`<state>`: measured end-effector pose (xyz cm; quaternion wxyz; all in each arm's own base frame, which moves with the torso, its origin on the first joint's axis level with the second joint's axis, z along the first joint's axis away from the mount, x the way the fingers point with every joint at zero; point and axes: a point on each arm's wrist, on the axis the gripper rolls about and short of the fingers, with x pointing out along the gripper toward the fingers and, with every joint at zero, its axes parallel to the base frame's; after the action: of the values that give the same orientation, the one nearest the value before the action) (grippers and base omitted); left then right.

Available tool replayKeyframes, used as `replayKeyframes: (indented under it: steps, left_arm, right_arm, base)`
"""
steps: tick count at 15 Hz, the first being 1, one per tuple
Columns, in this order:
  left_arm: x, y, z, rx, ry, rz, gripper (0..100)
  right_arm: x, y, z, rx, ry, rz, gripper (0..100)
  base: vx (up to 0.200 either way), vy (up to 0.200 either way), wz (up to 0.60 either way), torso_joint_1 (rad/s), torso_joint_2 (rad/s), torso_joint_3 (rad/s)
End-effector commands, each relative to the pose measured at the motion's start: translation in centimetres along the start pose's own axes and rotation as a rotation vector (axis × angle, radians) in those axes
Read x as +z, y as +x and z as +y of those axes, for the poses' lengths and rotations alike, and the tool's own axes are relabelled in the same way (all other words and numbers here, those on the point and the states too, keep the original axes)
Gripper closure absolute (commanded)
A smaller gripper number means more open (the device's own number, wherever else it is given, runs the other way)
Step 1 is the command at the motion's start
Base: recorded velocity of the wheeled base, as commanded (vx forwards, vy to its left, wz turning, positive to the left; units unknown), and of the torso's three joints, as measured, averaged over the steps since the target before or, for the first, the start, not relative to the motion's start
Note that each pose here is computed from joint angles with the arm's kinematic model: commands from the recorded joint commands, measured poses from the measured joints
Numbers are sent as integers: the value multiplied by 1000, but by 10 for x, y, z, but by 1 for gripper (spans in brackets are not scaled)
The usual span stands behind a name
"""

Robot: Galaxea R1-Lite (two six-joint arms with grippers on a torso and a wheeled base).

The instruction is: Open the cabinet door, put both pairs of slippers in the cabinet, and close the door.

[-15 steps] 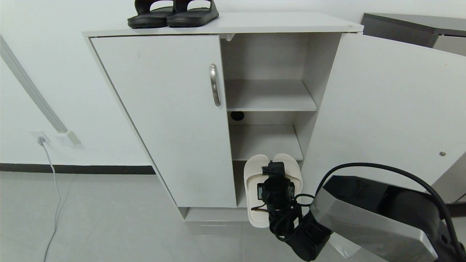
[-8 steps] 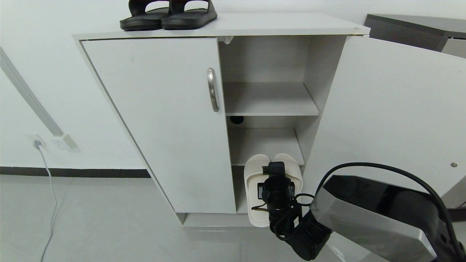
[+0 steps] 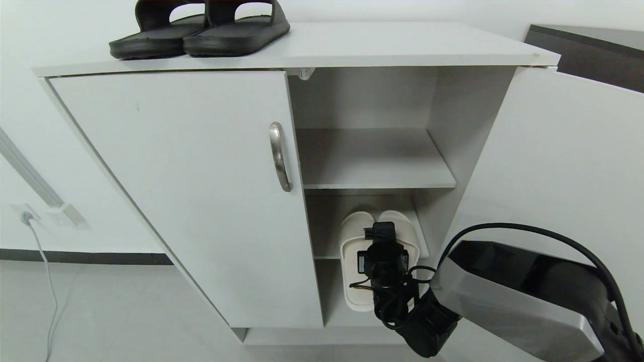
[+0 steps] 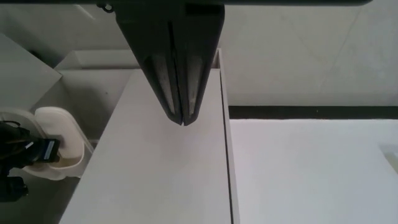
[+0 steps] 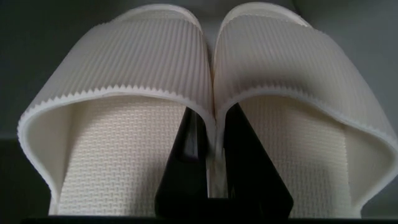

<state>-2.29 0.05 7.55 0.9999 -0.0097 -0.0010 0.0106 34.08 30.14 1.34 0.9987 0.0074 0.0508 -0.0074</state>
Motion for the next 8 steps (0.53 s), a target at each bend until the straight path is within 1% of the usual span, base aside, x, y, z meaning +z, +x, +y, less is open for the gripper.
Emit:
replayKeyframes:
  steps: [1,5,8]
  left_arm:
    - [0,0,0,-1,-1,2,100]
    - [0,0,0,-1,2,0,100]
    - [0,0,0,-1,4,0,100]
  right_arm:
    - [2,2,-2,20,1,0,100]
    - [2,10,-9,97,-7,21,100]
    - [9,30,-8,73,-18,40,100]
  base:
    - [0,0,0,0,0,0]
    - [0,0,0,0,0,0]
    - [0,0,0,0,0,0]
